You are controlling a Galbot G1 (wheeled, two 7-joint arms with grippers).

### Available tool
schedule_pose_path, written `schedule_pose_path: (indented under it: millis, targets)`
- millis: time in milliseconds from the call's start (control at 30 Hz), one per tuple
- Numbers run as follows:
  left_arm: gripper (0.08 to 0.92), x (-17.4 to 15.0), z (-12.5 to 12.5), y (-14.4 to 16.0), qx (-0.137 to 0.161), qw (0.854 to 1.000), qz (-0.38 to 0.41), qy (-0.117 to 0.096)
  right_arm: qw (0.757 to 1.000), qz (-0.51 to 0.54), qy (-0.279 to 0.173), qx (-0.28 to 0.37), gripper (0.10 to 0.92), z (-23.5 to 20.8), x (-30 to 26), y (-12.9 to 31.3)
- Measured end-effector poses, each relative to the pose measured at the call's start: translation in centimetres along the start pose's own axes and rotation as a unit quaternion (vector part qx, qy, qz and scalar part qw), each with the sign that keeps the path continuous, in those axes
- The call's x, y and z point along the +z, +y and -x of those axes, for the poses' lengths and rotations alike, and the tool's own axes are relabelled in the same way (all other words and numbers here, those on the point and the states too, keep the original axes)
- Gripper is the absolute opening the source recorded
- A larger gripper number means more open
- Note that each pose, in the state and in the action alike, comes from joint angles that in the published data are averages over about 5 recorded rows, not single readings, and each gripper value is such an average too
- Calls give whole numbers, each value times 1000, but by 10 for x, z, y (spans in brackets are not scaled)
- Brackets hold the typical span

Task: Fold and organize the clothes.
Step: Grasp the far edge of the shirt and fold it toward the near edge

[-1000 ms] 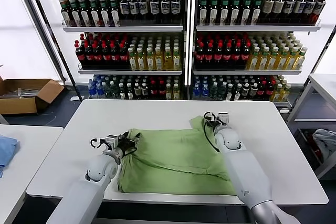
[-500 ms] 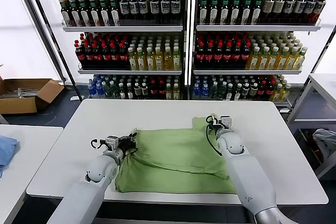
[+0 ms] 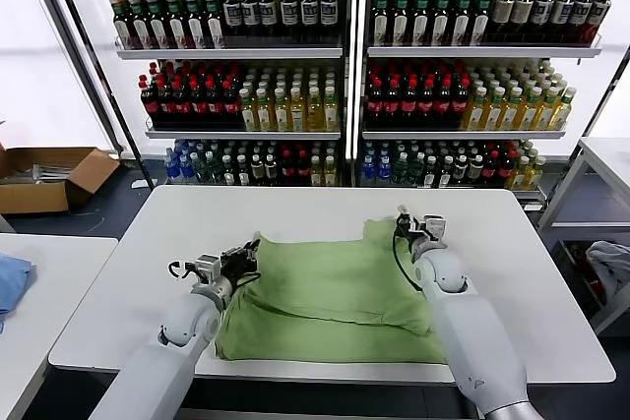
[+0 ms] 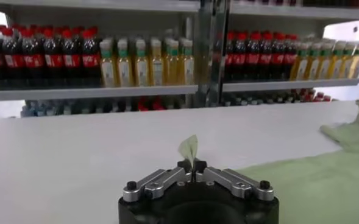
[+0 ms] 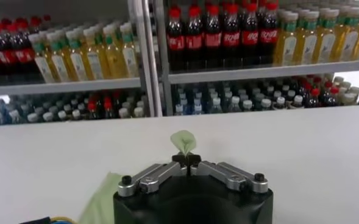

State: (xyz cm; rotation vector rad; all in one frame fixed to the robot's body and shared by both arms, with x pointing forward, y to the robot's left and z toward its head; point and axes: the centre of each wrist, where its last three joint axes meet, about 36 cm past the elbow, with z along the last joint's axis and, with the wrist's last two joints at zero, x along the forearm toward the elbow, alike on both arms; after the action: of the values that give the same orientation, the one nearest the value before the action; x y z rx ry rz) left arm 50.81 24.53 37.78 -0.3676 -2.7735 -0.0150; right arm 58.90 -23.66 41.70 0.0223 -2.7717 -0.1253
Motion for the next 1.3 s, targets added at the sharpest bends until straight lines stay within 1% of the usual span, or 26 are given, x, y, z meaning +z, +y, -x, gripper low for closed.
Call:
schedule_pose_path:
  millis: [400,733,1000,1300]
  targets:
    - [87,0,-28,-1,-1,999,8,-35,998,32,-46,2,105,-67,-12,-3]
    - [87,6,-58,-12,1,999,11,-52,998,44,-47,20,105,-133,10,-4]
    - [87,17,-84,-26,6,999,13,-52,998,42,-26,49,105,-171,38,-13]
    - [87,41,-110,-33,0,999,11,-35,997,28,10,69,105,-197,71,-12]
